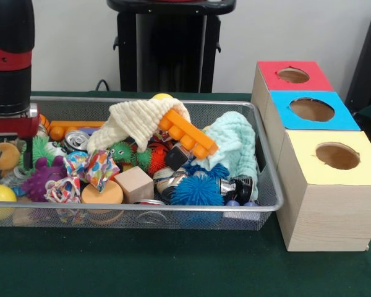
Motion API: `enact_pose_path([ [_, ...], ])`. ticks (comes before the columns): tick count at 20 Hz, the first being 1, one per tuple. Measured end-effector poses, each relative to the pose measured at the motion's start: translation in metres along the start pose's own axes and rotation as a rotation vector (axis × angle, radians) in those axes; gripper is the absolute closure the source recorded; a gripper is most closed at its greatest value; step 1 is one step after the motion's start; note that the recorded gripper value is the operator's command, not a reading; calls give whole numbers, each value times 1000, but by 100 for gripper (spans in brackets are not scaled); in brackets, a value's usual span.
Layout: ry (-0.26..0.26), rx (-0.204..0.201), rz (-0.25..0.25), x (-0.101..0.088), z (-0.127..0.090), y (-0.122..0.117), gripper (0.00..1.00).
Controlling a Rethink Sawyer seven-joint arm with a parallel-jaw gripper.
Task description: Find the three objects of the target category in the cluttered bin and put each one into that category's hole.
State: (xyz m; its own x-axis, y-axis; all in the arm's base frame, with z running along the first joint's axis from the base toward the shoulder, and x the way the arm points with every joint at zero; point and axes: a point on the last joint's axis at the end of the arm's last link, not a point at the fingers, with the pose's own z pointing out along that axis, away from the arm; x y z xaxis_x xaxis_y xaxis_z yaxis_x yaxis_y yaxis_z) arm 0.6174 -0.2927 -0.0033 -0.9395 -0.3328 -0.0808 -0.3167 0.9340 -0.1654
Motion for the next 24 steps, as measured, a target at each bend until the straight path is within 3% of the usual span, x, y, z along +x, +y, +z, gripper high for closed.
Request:
enact_pose_path([
  [9,14,27,-45,6,7,-4,0],
  [24,31,7,-36,13,23,3,0],
])
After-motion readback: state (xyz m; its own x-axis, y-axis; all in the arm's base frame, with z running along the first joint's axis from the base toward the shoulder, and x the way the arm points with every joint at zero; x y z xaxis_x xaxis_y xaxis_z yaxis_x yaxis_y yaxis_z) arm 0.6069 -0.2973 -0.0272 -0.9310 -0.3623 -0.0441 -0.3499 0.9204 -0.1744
